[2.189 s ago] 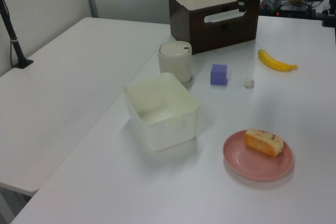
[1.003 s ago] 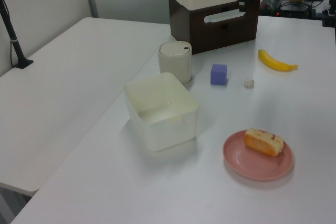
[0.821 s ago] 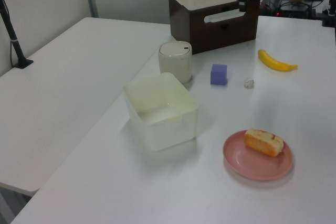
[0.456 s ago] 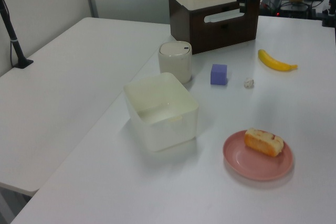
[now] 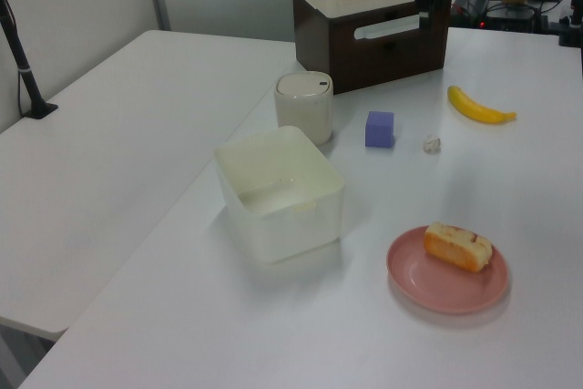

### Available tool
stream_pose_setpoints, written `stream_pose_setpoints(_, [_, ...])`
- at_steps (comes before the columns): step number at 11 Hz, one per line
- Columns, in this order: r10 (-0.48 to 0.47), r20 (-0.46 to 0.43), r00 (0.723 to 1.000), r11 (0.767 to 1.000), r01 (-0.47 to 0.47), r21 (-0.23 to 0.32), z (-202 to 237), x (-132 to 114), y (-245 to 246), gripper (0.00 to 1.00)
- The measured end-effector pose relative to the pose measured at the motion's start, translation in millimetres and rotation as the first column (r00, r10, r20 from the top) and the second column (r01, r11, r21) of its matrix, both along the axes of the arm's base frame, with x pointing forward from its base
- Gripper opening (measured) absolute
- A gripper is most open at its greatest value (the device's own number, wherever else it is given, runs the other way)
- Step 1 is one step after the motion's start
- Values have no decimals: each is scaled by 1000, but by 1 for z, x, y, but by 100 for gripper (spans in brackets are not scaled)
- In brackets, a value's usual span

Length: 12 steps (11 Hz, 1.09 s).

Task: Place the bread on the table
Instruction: 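Move the open gripper over the bread on the pink plate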

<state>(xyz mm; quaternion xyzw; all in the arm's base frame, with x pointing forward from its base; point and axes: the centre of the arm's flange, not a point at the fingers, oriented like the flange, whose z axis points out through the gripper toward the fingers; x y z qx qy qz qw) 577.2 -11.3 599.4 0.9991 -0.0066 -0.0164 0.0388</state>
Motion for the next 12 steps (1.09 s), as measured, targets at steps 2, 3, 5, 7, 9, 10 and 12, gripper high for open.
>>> stream_pose_setpoints(2, [32,-62,998,999,-32,4,-29,-4,26,100])
stream_pose_setpoints(3, [7,-83,997,1000,-7,0,-44,-7,41,100])
stream_pose_setpoints(5, [-92,-31,995,996,92,-3,-72,-10,76,100])
stream_pose_setpoints(7, [-100,-25,995,995,99,-20,-102,-33,128,100])
stream_pose_setpoints(9, [-38,-35,999,998,36,-55,-132,-72,194,100])
stream_pose_setpoints(10, [0,-26,1000,998,-2,-57,-142,-90,222,100])
stream_pose_setpoints(12, [38,11,999,998,-38,-42,-148,-111,259,100])
